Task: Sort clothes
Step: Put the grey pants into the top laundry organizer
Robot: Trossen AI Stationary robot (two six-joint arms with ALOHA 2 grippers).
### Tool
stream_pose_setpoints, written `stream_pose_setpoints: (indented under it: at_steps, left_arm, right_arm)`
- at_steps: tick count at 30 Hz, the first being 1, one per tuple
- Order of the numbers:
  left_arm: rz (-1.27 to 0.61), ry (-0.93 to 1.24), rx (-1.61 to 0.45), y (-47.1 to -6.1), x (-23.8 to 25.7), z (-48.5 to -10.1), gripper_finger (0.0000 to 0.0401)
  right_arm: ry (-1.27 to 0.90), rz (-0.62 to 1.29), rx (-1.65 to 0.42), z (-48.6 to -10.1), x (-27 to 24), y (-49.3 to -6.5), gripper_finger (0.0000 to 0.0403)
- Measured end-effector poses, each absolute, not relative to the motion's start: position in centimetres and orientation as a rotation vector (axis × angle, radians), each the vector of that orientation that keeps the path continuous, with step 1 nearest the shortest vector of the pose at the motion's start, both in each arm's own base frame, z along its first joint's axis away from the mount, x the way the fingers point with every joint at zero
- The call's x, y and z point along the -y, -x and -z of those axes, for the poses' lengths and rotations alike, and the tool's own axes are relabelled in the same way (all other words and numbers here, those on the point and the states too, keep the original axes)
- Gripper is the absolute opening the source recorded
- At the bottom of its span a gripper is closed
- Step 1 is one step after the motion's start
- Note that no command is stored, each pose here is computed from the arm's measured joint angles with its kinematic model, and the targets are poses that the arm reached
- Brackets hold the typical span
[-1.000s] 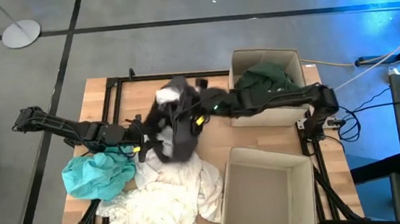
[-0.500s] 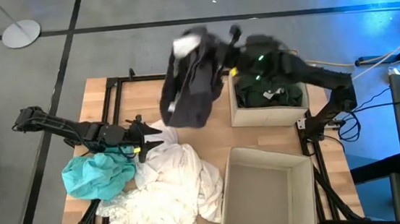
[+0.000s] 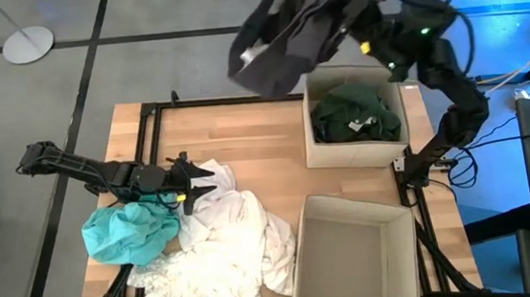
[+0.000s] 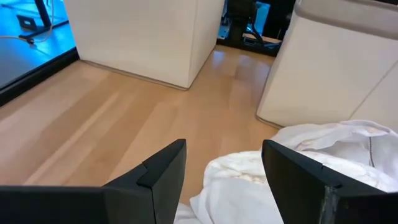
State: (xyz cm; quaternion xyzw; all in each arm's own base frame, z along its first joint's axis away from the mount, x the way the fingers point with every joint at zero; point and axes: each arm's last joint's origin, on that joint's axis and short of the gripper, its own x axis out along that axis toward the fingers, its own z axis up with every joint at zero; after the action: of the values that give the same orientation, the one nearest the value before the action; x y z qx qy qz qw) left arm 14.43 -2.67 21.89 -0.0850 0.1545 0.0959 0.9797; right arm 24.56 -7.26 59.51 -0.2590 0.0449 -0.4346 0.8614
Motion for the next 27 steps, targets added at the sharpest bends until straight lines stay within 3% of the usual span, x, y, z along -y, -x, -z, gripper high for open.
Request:
stream_pose_setpoints:
  at_steps: [9, 27]
  left_arm:
    - [-0.194, 0.167, -0.314, -14.4, 2.7, -21.9, 0.0203]
    - [-0.217, 0.165, -0.31, -14.4, 2.6, -21.9, 0.0203]
  right_arm:
    - [0.514, 1.081, -0.285, -58.8, 7.1, -21.9, 0.0017]
    - [0.315, 1.057, -0.567, -54.8, 6.6, -19.6, 0.0017]
